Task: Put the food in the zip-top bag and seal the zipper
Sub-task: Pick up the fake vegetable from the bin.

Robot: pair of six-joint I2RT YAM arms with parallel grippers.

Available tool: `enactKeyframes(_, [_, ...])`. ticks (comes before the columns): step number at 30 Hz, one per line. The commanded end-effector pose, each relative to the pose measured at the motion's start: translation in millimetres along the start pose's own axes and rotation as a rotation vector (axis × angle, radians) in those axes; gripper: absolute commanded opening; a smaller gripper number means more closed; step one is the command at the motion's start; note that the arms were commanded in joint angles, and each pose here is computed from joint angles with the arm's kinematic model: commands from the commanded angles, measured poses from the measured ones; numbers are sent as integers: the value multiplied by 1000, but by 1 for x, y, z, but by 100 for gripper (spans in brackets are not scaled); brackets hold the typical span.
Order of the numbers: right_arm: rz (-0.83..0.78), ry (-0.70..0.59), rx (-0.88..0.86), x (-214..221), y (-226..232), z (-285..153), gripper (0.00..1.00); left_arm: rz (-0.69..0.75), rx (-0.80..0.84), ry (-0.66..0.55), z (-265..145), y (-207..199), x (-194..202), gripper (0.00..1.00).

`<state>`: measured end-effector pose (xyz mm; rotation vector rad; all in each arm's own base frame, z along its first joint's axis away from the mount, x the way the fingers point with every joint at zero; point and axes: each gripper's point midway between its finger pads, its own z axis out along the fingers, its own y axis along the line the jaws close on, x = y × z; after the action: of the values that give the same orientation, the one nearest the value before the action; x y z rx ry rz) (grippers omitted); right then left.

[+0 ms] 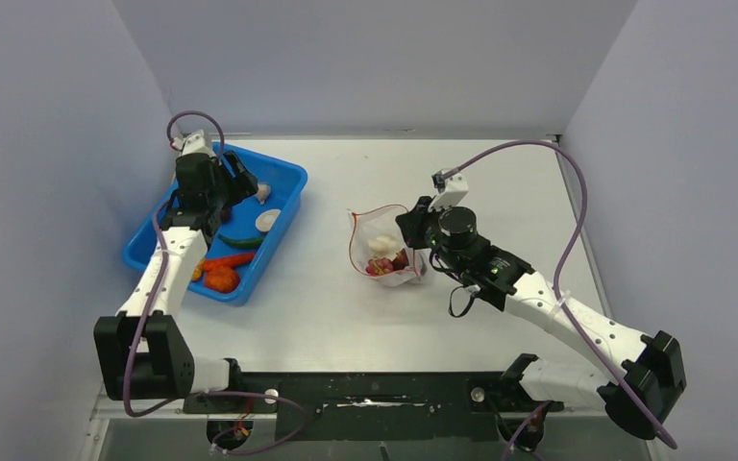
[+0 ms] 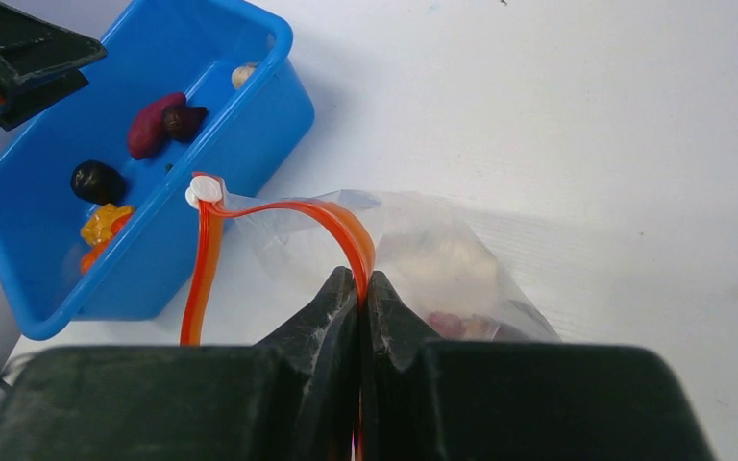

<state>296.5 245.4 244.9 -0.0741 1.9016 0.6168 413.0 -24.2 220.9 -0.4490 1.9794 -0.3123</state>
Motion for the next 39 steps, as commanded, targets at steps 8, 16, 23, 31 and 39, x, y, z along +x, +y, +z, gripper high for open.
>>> enactKeyframes(8, [23,-82,10,-32,1,-2,0,14,-69,-2,69,36,-9,76])
enactKeyframes(16, [5,-53,49,-32,-1,9,0,13,-66,3,112,51,0,66])
enactKeyframes(23, [-11,-24,60,-36,4,20,0,21,-27,79,142,52,17,64])
enactKeyframes(31, [3,-17,19,-45,21,38,0,-31,25,150,167,45,35,63])
enactKeyframes(39, [34,7,-16,-39,32,52,0,-45,36,180,179,49,51,59])
